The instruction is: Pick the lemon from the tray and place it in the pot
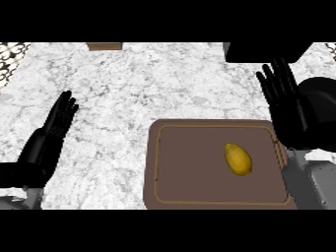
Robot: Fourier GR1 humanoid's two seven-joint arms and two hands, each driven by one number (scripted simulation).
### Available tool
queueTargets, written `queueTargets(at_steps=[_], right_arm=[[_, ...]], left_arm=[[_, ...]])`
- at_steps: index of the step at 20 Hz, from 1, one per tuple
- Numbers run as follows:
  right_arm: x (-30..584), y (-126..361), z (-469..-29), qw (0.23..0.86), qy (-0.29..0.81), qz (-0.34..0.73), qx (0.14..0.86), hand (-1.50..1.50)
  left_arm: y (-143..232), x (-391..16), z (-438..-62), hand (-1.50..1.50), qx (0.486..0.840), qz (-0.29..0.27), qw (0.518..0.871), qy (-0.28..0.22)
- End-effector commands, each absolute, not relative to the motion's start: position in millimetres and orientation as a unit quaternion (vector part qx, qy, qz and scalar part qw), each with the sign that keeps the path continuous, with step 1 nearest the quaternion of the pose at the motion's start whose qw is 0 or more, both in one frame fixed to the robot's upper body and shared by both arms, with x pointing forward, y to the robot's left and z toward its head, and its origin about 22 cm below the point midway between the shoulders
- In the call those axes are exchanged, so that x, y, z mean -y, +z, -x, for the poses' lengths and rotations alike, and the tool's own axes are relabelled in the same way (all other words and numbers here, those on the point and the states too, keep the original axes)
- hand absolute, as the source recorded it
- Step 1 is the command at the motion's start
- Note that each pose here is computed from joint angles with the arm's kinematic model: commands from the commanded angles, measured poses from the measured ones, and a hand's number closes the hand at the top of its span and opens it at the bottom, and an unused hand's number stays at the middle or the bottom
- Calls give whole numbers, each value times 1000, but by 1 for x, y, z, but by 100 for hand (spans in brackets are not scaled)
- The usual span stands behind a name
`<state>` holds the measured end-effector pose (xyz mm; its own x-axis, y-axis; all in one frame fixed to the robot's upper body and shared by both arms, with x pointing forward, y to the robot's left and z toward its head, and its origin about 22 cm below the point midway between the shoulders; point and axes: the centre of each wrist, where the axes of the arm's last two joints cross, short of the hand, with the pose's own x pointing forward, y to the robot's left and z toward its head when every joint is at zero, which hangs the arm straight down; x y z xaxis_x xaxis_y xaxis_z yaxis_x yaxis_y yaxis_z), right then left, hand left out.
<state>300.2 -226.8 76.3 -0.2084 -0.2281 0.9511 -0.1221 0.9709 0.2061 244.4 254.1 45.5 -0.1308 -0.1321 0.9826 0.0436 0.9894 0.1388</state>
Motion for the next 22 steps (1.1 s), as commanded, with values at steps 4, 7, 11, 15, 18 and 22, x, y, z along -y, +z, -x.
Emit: queueTargets(at_steps=[4, 7, 11, 15, 18, 22], right_arm=[[295, 133, -280, 402, 80, -99, 907, 150], [364, 149, -275, 418, 165, 177, 876, 150], [366, 44, -218, 377, 81, 143, 912, -150], [345, 21, -199, 286, 75, 99, 950, -150], [349, 28, -168, 278, 108, 98, 950, -150], [361, 36, -145, 361, 215, 148, 895, -150]], left_arm=[[28, -259, -233, 0, 748, -71, 660, -1], [29, -263, -234, 0, 746, -79, 661, 14], [10, -239, -229, 0, 749, -59, 660, 32], [14, -232, -229, 0, 750, -51, 659, 20], [-6, -239, -232, 0, 750, -62, 658, 17], [10, -241, -247, 0, 747, -59, 661, 28]])
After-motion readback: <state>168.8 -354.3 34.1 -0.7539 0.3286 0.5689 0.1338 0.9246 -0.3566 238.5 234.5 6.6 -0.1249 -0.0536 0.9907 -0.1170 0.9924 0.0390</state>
